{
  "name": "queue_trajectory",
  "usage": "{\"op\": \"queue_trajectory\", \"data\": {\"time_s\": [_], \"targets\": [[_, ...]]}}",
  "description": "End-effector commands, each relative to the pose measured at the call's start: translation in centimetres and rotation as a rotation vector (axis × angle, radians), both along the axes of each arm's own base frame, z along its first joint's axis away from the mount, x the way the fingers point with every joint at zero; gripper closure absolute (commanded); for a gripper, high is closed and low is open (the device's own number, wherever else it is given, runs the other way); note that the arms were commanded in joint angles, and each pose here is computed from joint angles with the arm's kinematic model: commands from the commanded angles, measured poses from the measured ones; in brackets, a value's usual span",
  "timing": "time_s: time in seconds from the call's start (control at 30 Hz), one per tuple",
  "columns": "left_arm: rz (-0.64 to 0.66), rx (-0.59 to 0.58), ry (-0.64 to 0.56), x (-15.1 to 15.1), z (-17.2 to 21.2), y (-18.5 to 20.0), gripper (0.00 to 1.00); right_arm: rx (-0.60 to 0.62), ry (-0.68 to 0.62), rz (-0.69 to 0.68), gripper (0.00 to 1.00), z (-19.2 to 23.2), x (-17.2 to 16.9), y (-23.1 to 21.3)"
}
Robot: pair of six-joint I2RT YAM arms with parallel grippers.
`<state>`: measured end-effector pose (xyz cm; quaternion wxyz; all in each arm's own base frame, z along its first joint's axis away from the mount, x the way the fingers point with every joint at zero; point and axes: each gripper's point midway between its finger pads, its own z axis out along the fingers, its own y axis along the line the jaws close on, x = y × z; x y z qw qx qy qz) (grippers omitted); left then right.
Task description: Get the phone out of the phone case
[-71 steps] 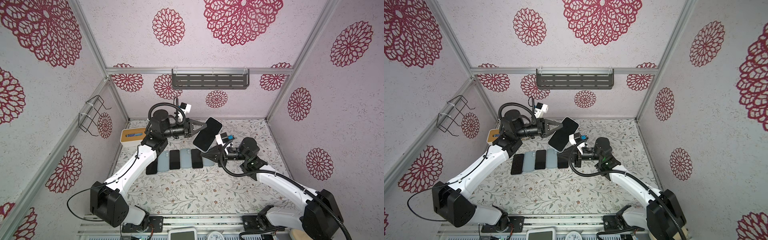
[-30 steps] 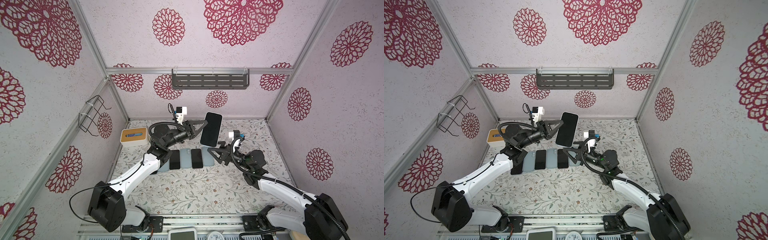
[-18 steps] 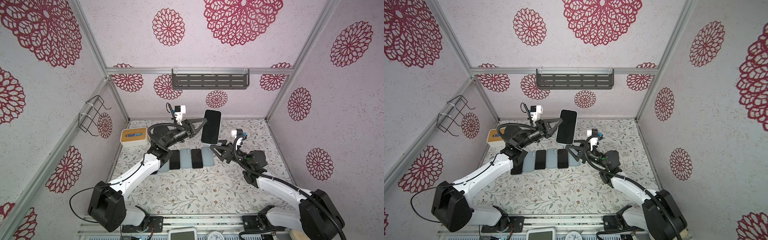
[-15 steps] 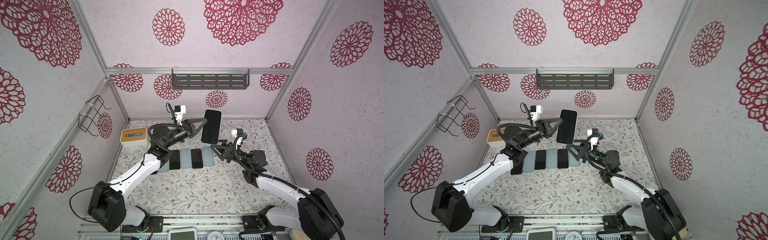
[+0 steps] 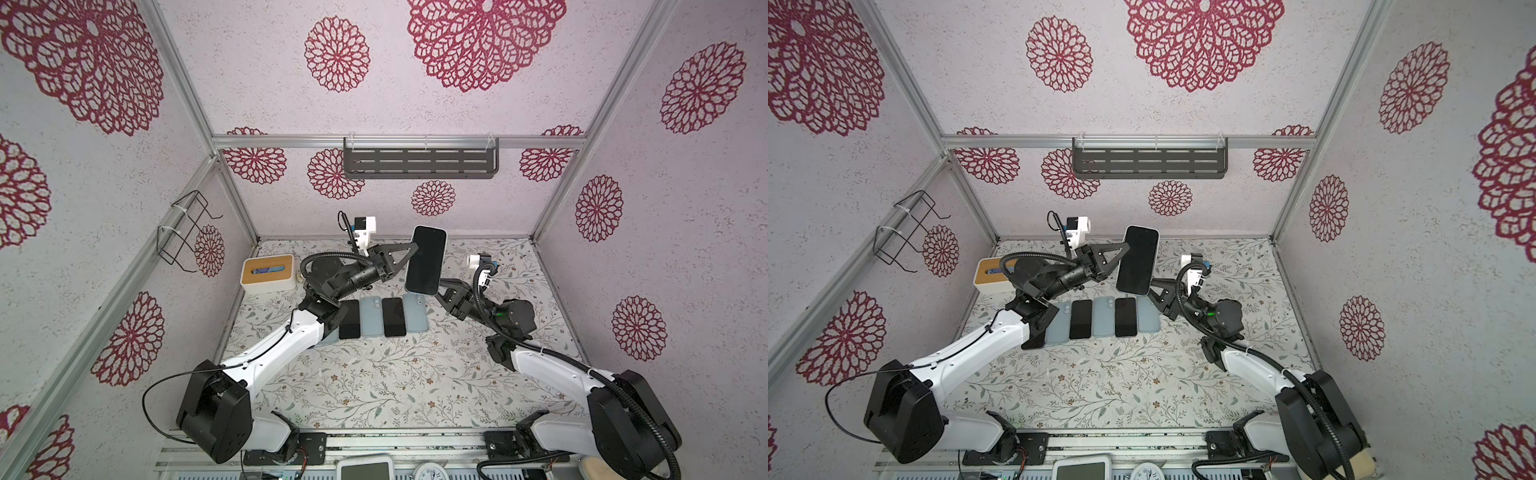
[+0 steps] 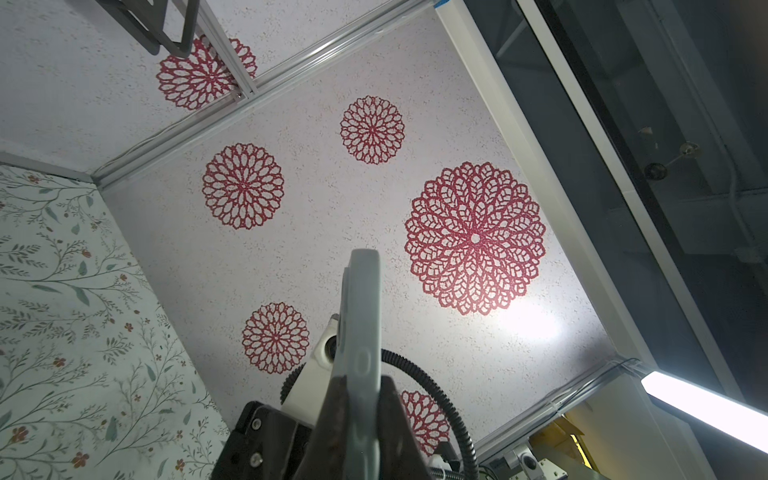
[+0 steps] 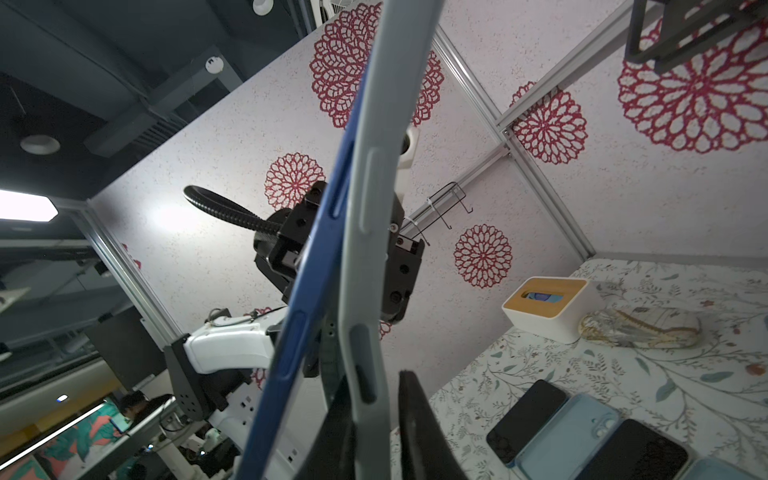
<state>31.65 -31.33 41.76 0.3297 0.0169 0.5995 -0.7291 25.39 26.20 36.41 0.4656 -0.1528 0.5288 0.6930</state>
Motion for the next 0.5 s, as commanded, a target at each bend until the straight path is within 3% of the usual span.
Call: {"op": "queue_trajectory", "data": {"time_s": [0.0,0.07,0.1,0.2,0.27,0.33,0.47], "targets": [[-0.010,-0.001,0.001,-0.1,-0.6,-0.7,1.00,0.035,0.020,-0.017,0.97,0.8,-0.1,-0.9],[0.025,0.061,0.067,1.4,-3.4,-1.2,0.97,0.005,0.081,-0.036,1.00,-0.3,0.0,-1.1],[0.038,0.100,0.096,2.1,-5.1,-1.6,0.85,-0.023,0.127,-0.058,1.00,-1.2,0.2,-1.3],[0.069,0.182,0.162,3.7,-9.6,-2.8,0.71,-0.124,0.261,-0.168,1.00,-4.4,1.0,-2.7],[0.073,0.209,0.192,4.5,-11.9,-3.8,0.56,-0.176,0.328,-0.214,1.00,-6.1,1.1,-3.6],[0.060,0.210,0.218,5.2,-13.9,-5.0,0.49,-0.215,0.399,-0.244,1.00,-7.8,1.1,-4.5],[0.051,0.179,0.262,6.5,-16.6,-6.2,0.20,-0.281,0.512,-0.306,1.00,-10.9,1.4,-6.2]]}}
